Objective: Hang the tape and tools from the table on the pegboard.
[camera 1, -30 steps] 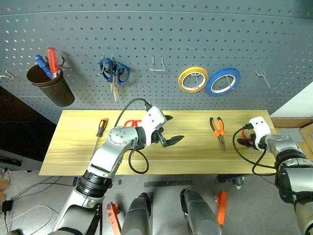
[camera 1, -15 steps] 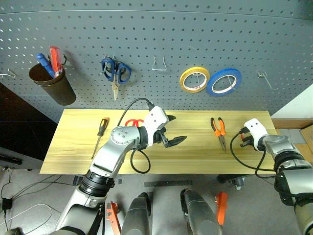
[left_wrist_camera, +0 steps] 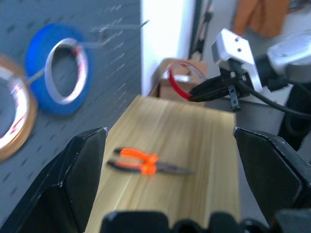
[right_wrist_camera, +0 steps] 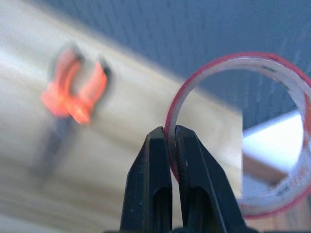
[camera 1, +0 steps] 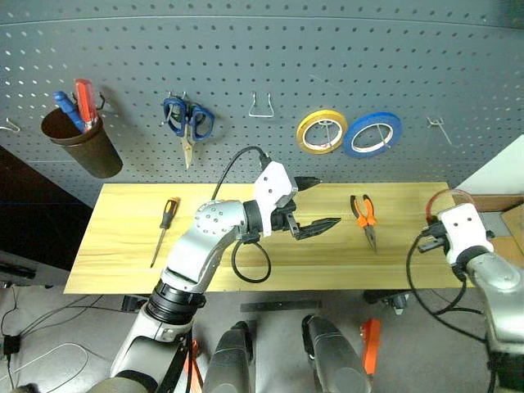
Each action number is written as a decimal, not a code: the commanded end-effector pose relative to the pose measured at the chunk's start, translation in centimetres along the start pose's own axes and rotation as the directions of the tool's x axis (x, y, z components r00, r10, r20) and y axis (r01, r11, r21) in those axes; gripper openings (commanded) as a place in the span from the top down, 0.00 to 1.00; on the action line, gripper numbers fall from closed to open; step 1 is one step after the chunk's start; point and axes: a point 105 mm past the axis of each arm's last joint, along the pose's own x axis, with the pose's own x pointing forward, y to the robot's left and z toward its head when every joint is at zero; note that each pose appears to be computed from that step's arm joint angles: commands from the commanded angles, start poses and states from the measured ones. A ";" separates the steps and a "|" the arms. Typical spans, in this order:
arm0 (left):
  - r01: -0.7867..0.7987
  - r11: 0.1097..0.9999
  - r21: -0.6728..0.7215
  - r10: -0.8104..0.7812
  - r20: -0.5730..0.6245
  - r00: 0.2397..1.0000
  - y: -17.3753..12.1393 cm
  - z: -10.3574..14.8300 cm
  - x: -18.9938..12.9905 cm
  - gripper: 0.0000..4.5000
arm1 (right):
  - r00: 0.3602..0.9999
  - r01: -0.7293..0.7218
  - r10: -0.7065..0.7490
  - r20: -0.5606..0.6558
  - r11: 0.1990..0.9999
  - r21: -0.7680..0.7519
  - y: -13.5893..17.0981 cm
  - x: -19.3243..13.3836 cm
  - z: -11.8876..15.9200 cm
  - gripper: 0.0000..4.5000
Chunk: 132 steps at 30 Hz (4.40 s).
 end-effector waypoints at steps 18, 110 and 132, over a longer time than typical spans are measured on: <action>0.026 0.998 0.054 -0.032 0.100 0.995 0.3 2.5 1.1 0.00 | 0.920 0.268 -0.319 0.227 0.936 0.229 -5.7 4.6 7.9 1.00; -0.484 0.871 -0.083 0.486 0.006 0.874 6.9 0.2 -17.9 0.00 | 0.821 -0.443 0.229 0.524 0.834 0.329 13.8 2.9 24.7 0.43; -0.485 0.872 -0.063 0.489 0.055 0.871 7.1 2.1 -16.2 0.00 | 0.631 -0.375 0.046 0.774 0.892 0.253 12.0 6.7 34.5 0.43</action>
